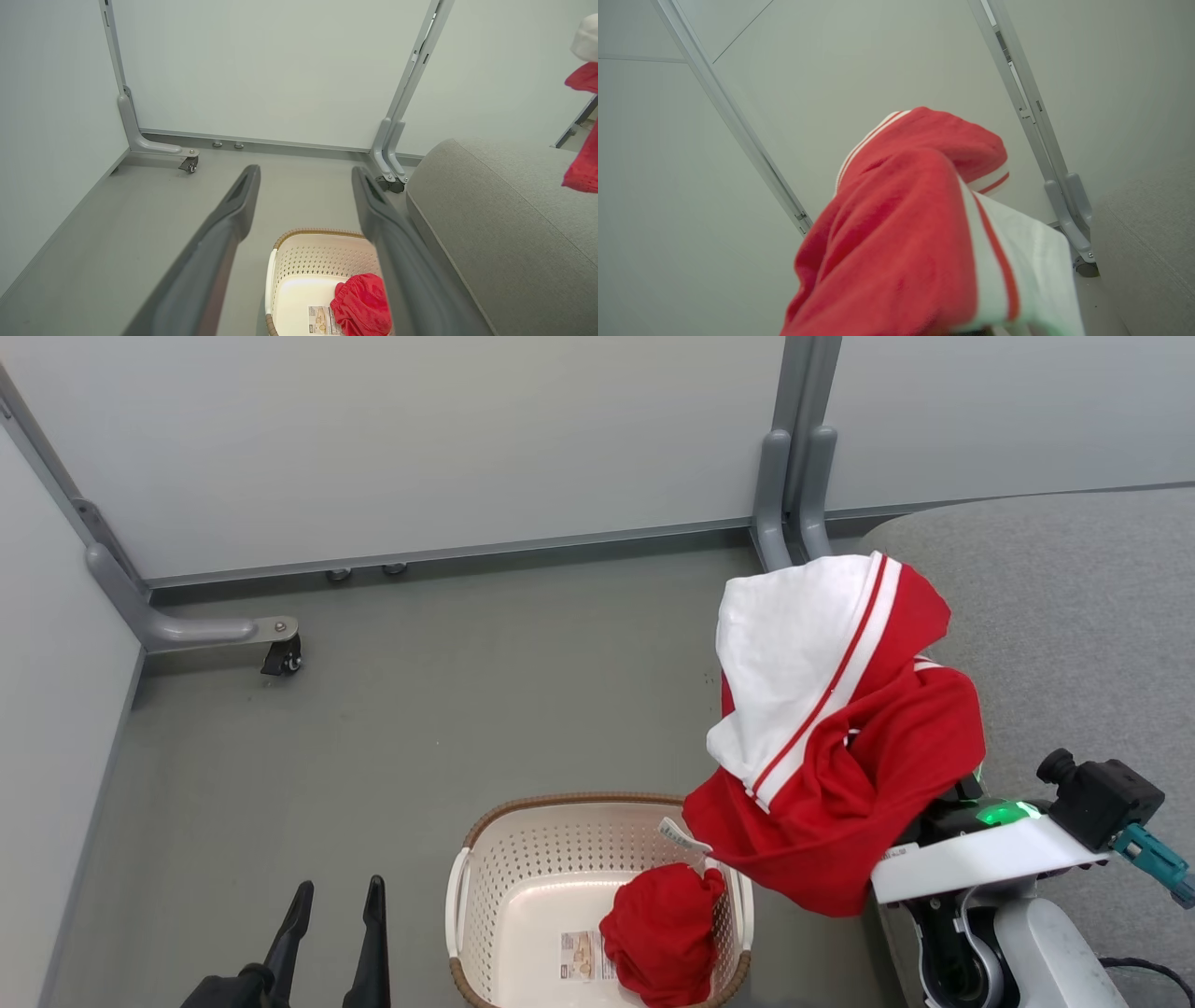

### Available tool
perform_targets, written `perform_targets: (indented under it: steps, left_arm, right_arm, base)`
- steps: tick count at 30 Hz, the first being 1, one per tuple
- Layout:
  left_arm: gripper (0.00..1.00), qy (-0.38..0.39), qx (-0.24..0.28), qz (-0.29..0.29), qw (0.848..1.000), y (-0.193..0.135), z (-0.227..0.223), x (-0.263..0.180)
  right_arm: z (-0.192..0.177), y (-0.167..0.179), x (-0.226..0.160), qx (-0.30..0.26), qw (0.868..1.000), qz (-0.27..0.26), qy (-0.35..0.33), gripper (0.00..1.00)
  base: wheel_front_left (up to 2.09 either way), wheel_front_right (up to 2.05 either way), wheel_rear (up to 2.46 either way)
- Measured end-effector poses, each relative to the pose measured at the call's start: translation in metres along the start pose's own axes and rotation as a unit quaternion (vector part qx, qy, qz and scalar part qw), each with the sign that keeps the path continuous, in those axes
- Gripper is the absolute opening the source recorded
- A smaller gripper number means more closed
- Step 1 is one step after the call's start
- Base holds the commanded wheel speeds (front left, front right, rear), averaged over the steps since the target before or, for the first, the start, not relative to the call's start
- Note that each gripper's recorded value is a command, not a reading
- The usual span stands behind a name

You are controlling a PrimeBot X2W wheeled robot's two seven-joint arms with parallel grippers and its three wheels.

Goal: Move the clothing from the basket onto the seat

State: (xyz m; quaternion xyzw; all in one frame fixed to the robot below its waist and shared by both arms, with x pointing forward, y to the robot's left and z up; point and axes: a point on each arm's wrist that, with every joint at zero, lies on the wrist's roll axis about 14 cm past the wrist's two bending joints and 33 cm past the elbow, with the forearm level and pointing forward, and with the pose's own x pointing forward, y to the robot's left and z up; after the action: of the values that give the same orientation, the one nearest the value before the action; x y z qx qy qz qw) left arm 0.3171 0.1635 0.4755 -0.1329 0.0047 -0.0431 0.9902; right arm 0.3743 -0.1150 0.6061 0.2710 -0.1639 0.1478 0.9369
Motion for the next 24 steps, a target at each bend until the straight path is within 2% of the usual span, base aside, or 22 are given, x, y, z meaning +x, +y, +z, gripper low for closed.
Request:
perform_targets:
  steps: [16,24]
  left_arm:
    - [1.0,0.005,-0.001,0.004,1.0,0.003,-0.003,-0.001]
    - [1.0,0.012,-0.002,-0.022,1.0,-0.012,-0.007,0.01]
  right_arm:
    - [0.001,-0.001,0.001,0.003,1.0,-0.003,-0.002,0.0]
    - [0.017,-0.016,-0.006,-0.012,0.999,-0.023,-0.021,0.0]
  base:
    - [0.0,0.0,0.0]
    - [0.0,0.0,0.0]
